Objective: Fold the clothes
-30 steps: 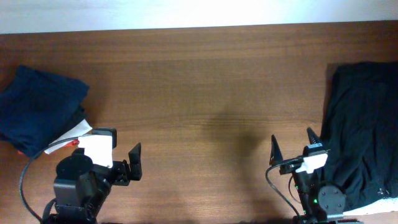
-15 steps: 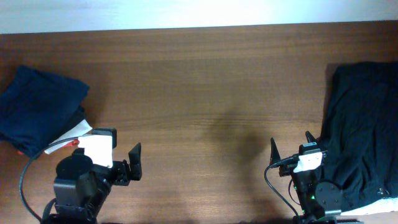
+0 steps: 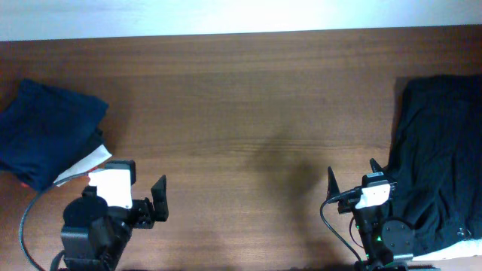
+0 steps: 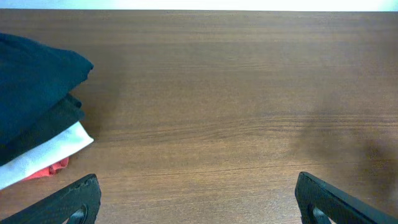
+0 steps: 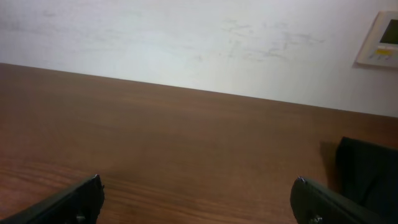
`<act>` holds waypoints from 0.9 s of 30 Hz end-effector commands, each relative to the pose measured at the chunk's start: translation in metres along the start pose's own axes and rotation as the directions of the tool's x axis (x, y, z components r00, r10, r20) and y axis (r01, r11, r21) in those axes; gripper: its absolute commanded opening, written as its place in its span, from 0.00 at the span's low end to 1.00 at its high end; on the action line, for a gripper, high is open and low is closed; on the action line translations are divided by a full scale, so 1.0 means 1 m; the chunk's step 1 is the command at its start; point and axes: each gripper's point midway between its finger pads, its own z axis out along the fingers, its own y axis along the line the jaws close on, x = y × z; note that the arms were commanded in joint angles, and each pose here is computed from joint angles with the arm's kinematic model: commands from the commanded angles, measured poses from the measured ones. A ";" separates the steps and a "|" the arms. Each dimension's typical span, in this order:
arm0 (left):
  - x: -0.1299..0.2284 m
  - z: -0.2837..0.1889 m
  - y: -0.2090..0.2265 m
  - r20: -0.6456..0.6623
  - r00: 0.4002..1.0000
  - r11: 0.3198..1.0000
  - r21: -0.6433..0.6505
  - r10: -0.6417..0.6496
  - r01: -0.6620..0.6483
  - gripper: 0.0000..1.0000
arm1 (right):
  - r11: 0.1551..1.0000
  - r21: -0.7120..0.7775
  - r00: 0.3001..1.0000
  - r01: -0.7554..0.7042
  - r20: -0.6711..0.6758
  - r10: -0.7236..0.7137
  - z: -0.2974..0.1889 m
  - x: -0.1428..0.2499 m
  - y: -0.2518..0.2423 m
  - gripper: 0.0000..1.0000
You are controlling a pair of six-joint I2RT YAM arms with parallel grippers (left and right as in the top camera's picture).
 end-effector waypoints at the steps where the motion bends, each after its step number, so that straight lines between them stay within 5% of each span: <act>1: 0.037 0.017 0.007 0.040 0.999 1.000 -0.013 -0.003 0.003 0.99 | 1.000 0.010 1.000 0.008 -0.006 -0.008 0.000 0.003 -0.001 0.99; 5: 0.052 0.047 0.009 0.263 0.965 1.000 0.000 0.005 -0.006 0.99 | 1.000 0.010 1.000 0.008 -0.006 -0.008 0.000 0.003 -0.001 0.99; 10: 0.026 0.053 0.012 0.577 0.816 1.000 -0.005 0.011 -0.011 0.99 | 1.000 0.010 1.000 0.008 -0.006 -0.008 0.000 0.003 -0.001 0.99; 15: 0.058 0.074 0.019 0.463 0.886 0.999 -0.031 0.009 0.006 0.99 | 1.000 0.010 1.000 0.008 -0.006 -0.008 0.000 0.003 -0.001 0.99; 27: 0.059 0.075 0.016 0.461 0.888 1.000 -0.018 0.010 -0.002 0.99 | 1.000 0.010 1.000 0.008 -0.006 -0.008 0.000 0.003 -0.001 0.99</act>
